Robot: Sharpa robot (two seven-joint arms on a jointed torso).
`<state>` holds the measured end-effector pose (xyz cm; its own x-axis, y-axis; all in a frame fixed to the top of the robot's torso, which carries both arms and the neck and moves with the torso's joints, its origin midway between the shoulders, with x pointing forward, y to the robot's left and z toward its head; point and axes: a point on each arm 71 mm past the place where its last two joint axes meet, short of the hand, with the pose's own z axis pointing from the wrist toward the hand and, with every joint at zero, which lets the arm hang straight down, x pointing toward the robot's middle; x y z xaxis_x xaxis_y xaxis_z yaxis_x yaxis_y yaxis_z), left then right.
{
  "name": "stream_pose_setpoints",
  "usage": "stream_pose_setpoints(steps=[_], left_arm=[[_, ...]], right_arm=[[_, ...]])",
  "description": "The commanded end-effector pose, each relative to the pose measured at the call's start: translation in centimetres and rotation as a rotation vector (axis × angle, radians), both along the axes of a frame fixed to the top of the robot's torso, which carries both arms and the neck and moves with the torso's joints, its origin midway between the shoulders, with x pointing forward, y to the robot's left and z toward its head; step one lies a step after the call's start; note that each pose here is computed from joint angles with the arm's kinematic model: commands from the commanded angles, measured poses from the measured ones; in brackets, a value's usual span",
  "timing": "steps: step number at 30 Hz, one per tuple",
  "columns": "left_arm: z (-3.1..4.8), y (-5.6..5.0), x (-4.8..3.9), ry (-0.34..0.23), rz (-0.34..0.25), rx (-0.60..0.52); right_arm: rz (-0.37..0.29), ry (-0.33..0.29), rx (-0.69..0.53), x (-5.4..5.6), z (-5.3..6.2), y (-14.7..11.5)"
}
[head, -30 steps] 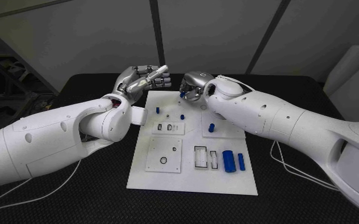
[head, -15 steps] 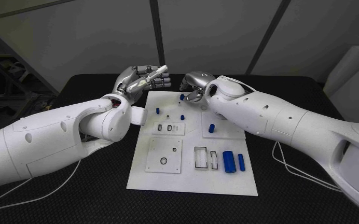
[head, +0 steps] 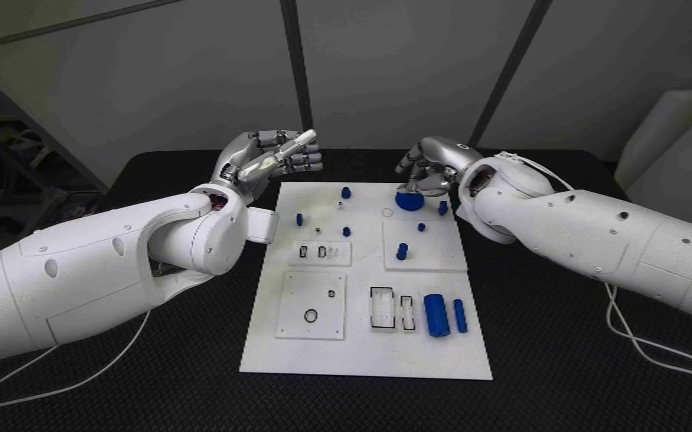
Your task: Assemble the parts on the task board
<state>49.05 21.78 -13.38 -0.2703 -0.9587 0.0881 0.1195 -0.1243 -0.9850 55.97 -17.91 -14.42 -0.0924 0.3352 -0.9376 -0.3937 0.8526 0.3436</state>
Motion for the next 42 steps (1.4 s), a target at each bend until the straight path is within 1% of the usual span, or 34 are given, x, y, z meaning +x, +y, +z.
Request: stream_pose_setpoints(steps=[1,4,7,14,21,27,42], left_arm=[[0.08,0.4,0.21,-0.006,-0.001,-0.003],[-0.01,0.7,0.42,-0.004,0.009,-0.001],[-0.06,0.8,0.57,-0.004,0.014,-0.001],[-0.13,0.6,0.73,-0.004,0.010,-0.003],[-0.15,0.5,0.77,-0.004,0.008,-0.003],[-0.15,0.5,0.77,-0.004,0.009,-0.003],[-0.16,0.5,0.82,-0.003,0.009,-0.003]], right_arm=[[-0.088,0.164,0.091,-0.1,-0.4,-1.5],[-0.117,0.193,0.053,-0.2,-0.6,-2.6],[-0.138,0.208,0.005,-0.1,-0.8,-3.0],[-0.159,0.217,-0.041,0.4,-1.1,-2.4],[-0.156,0.232,-0.055,0.7,-1.4,-1.1],[-0.146,0.232,-0.074,1.0,-1.5,-0.3],[-0.157,0.224,-0.109,1.4,-1.7,0.2]])
